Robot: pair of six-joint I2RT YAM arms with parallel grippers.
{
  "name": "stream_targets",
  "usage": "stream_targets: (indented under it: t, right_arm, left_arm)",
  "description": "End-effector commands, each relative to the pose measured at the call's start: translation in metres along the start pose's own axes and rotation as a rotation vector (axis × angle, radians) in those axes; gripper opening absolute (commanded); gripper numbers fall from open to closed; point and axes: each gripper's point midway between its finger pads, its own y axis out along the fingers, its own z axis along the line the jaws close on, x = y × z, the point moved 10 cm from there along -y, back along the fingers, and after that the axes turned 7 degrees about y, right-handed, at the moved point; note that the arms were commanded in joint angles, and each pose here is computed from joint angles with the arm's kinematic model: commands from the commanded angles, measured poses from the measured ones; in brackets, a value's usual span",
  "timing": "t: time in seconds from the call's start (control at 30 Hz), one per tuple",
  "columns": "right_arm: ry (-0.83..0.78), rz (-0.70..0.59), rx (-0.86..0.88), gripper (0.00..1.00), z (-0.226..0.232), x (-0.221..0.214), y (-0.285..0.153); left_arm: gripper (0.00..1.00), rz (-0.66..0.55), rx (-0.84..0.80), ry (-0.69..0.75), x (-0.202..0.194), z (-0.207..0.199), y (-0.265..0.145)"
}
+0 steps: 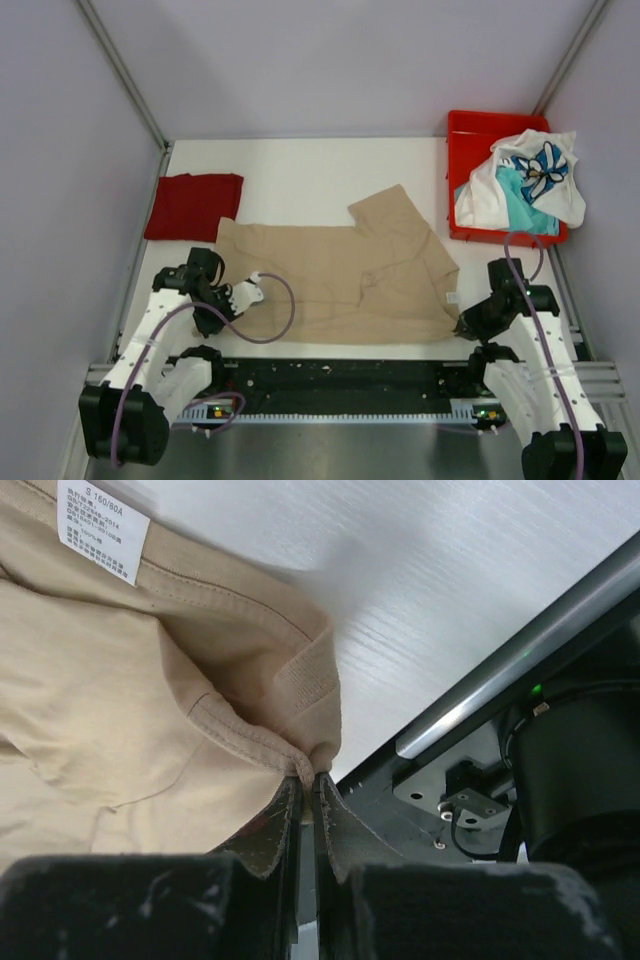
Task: Fold and stack the t-shirts
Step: Fold the flattened tshirt in 1/3 of the way, then grap the side of the flattened tshirt furthest away from the robot with both arms
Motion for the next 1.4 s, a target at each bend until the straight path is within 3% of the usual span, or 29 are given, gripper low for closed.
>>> stream_targets:
  t: [0.0,0.03,0.1,0.13,0.2,0.23,0.27,0.4,0.47,0.6,0.7,0.83,1.0,1.2,1.37]
  right_arm:
    - [-0.021,0.025,-0.039,0.00,-0.007,-0.002,-0.011]
    - [-0.024,0.028,-0.043,0.00,-0.007,-0.002,-0.011]
    - [-0.034,0.033,-0.047,0.00,-0.006,-0.002,-0.011]
    - [-0.037,0.032,-0.044,0.22,-0.005,-0.002,-0.011]
    - [-0.061,0.021,-0.004,0.66,0.000,0.000,-0.018]
    - [-0.081,0.010,0.052,0.81,0.006,0.001,-0.025]
    - [-0.120,-0.005,0.154,0.85,0.018,0.004,-0.035]
    - [-0.352,-0.199,0.582,0.89,0.070,0.018,-0.098]
    - [-0.473,-0.301,0.613,0.90,0.095,0.032,-0.122]
    - [-0.683,-0.353,0.616,0.90,0.158,0.059,-0.137]
    - [-0.817,-0.333,0.562,0.90,0.215,0.065,-0.120]
    - [-0.963,-0.300,0.516,0.81,0.302,0.074,-0.083]
    - [-0.999,-0.242,0.457,0.71,0.381,0.078,-0.013]
    - [-1.039,-0.249,0.358,0.70,0.421,0.067,0.061]
    - [-1.021,-0.172,0.252,0.70,0.414,0.055,0.109]
  left_arm:
    - [0.00,0.038,-0.062,0.006,-0.004,-0.009,-0.012]
    - [0.03,0.044,-0.064,0.007,-0.004,-0.008,-0.012]
    - [0.41,0.064,-0.051,0.005,-0.004,-0.005,-0.013]
    - [0.62,0.078,-0.028,-0.004,-0.004,-0.001,-0.014]
    - [0.76,0.087,0.051,-0.009,0.002,0.012,-0.024]
    - [0.78,0.073,0.104,-0.028,0.007,0.023,-0.030]
    - [0.80,0.040,0.160,-0.038,0.015,0.033,-0.041]
    - [0.83,-0.146,0.307,-0.099,0.054,0.089,-0.071]
    - [0.83,-0.208,0.335,-0.128,0.071,0.116,-0.079]
    - [0.78,-0.281,0.324,-0.269,0.097,0.170,-0.083]
    - [0.71,-0.307,0.289,-0.402,0.110,0.208,-0.076]
    - [0.70,-0.328,0.259,-0.555,0.104,0.248,-0.062]
    - [0.72,-0.364,0.216,-0.752,0.094,0.277,-0.035]
    - [0.72,-0.367,0.201,-0.805,0.091,0.286,-0.014]
    - [0.71,-0.349,0.172,-0.837,0.088,0.289,0.006]
